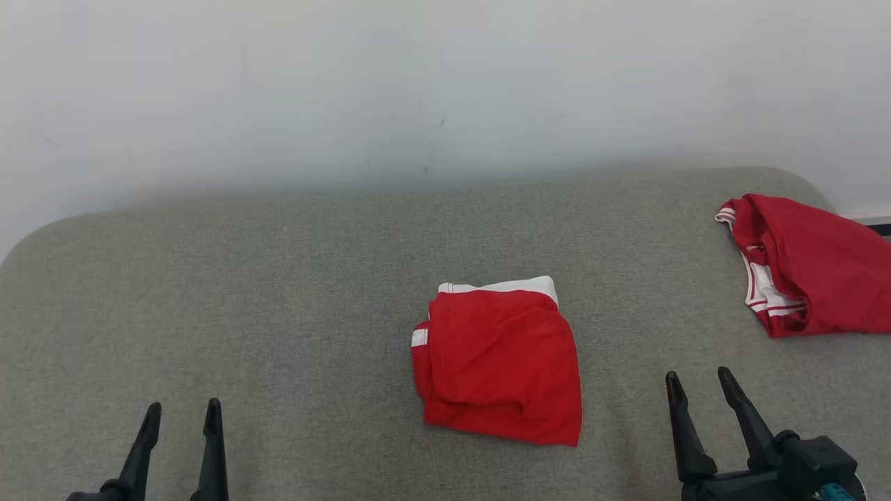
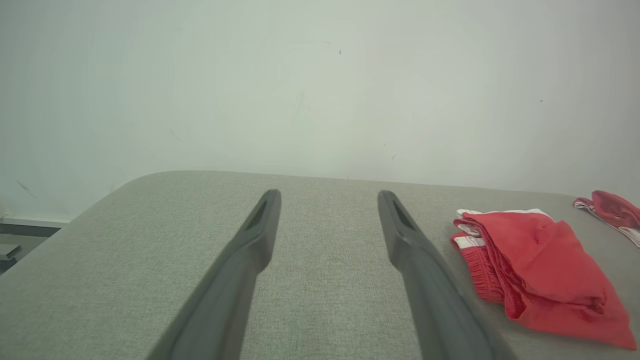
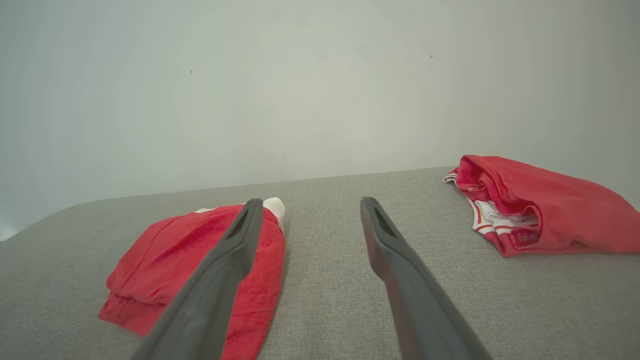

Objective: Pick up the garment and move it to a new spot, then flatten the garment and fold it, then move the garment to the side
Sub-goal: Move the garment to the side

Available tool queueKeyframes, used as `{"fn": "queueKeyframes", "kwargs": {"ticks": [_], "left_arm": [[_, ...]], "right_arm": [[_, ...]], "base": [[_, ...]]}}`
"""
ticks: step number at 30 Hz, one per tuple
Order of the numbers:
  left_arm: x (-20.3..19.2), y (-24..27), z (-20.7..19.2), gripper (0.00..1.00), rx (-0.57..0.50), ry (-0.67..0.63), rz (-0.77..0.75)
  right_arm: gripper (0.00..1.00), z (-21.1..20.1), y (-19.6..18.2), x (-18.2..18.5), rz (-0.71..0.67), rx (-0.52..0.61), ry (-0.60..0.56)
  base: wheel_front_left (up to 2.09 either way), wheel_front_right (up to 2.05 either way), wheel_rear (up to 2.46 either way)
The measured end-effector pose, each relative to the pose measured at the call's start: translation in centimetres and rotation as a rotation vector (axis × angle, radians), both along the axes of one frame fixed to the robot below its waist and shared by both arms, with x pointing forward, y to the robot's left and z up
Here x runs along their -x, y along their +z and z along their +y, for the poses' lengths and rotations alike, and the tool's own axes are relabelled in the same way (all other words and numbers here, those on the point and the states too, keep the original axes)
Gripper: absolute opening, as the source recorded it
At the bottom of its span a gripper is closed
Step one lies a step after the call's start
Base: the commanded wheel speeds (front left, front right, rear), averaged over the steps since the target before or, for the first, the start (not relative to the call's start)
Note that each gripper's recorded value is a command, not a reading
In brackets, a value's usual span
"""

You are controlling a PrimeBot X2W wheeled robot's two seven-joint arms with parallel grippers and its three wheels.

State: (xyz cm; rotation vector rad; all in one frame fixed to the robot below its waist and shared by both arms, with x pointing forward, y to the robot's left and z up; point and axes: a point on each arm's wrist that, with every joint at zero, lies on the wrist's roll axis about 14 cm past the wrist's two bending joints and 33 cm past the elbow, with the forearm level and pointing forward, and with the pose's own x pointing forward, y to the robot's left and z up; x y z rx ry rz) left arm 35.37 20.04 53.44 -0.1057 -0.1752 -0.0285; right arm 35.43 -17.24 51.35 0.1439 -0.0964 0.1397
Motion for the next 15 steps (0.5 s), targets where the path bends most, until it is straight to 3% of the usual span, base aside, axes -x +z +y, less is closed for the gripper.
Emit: {"fn": "queueKeyframes", "kwargs": {"ticks": [15], "left_arm": [[0.02,-0.03,0.12,1.00,-0.005,-0.004,0.002]], "right_arm": [[1.00,0.06,-0.66,0.04,0.021,0.003,0.002]], "base": [[0.00,0.00,0.00]]}}
